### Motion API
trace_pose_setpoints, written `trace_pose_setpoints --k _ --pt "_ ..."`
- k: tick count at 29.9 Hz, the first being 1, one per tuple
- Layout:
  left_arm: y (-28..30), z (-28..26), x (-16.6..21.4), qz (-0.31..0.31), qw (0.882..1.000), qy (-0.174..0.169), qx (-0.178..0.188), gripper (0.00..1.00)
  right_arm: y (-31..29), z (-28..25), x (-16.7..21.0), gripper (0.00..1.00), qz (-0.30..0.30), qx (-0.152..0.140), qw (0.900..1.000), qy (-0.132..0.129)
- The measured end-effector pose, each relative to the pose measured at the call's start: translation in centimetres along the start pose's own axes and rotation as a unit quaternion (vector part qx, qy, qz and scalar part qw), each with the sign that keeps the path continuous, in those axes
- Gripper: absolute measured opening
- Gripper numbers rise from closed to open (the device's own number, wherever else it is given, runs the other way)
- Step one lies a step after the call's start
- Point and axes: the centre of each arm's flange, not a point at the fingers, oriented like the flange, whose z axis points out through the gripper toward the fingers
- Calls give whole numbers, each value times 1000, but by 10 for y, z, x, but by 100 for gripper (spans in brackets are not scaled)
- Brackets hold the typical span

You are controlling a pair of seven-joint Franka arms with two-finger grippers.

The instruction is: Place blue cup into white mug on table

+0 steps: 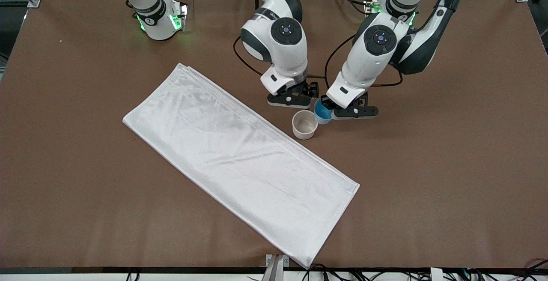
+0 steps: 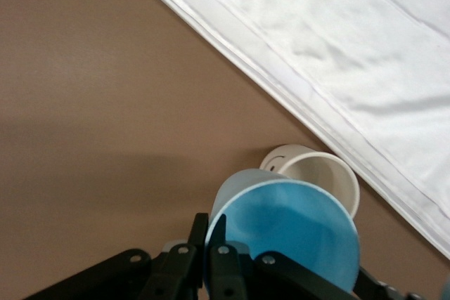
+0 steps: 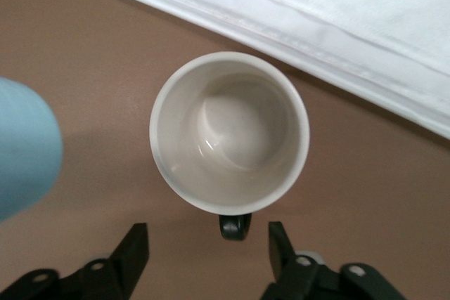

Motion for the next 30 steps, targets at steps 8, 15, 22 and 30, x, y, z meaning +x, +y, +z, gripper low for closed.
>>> trace_pose_setpoints --k 8,15,22,30 --pt "8 20 -4 6 1000 -3 -8 4 53 -96 42 100 -13 -11 1000 -2" --pt "24 43 -13 4 1000 -5 -22 4 110 -154 85 100 -15 -12 1000 3" --pt "37 64 -22 2 1000 -15 -26 4 172 -192 122 100 -30 -31 999 6" --pt "37 79 -24 1 999 -25 -22 4 252 -234 155 100 -50 -63 997 3"
